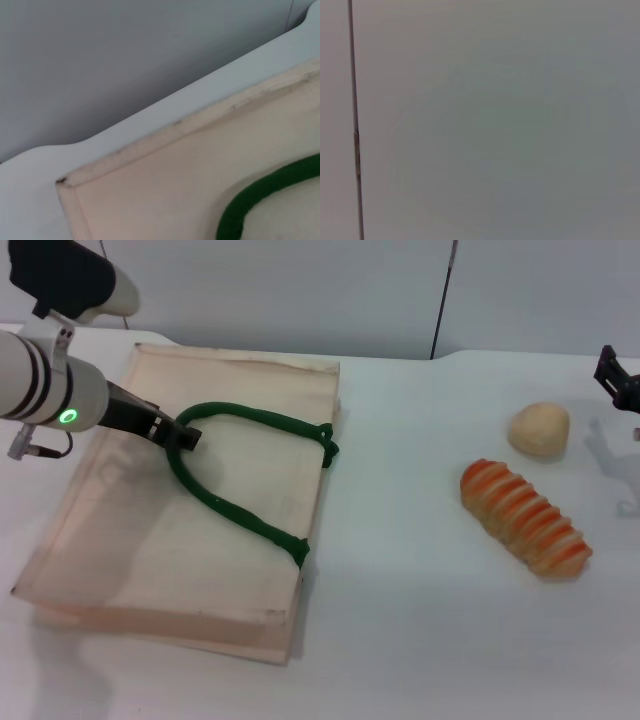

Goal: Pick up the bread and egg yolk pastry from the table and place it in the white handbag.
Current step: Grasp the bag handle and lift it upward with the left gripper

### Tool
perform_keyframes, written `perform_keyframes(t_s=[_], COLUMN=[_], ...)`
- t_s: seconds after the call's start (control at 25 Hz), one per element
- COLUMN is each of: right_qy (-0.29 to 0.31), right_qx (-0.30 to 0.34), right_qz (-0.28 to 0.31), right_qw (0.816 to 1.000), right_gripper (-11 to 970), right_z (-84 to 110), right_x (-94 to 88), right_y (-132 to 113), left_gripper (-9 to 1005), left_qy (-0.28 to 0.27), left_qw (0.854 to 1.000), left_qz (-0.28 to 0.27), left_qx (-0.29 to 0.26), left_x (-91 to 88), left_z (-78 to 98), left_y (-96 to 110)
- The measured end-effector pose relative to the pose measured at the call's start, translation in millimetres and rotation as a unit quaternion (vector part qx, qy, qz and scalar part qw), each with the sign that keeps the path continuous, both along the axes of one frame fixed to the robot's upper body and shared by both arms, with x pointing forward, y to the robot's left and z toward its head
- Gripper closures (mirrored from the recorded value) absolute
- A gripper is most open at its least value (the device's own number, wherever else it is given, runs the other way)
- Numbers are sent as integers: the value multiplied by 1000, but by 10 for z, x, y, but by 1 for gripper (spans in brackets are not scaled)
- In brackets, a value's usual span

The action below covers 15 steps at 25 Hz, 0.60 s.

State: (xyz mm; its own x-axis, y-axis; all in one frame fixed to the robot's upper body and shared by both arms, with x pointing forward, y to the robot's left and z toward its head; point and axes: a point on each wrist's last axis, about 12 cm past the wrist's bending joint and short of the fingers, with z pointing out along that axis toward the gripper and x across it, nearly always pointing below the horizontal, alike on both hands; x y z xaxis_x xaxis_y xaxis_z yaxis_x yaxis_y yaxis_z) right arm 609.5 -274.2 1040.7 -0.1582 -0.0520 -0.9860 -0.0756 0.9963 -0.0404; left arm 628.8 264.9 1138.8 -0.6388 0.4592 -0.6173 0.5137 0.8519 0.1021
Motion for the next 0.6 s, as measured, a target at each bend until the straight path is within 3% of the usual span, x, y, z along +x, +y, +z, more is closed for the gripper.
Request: perform_keyframes(t_s=[0.6], right_qy=[6], right_qx=[-1], right_qz=[1], right_qw=[1000], right_gripper=[123], right_z=[-7], right_x=[8], right_y=[8], left_gripper=[285], left_qy=[2], left_qw=[1000], left_qz=[-3], left_qx=[6], left_x=[62], left_z=[-106], left_y=[-74])
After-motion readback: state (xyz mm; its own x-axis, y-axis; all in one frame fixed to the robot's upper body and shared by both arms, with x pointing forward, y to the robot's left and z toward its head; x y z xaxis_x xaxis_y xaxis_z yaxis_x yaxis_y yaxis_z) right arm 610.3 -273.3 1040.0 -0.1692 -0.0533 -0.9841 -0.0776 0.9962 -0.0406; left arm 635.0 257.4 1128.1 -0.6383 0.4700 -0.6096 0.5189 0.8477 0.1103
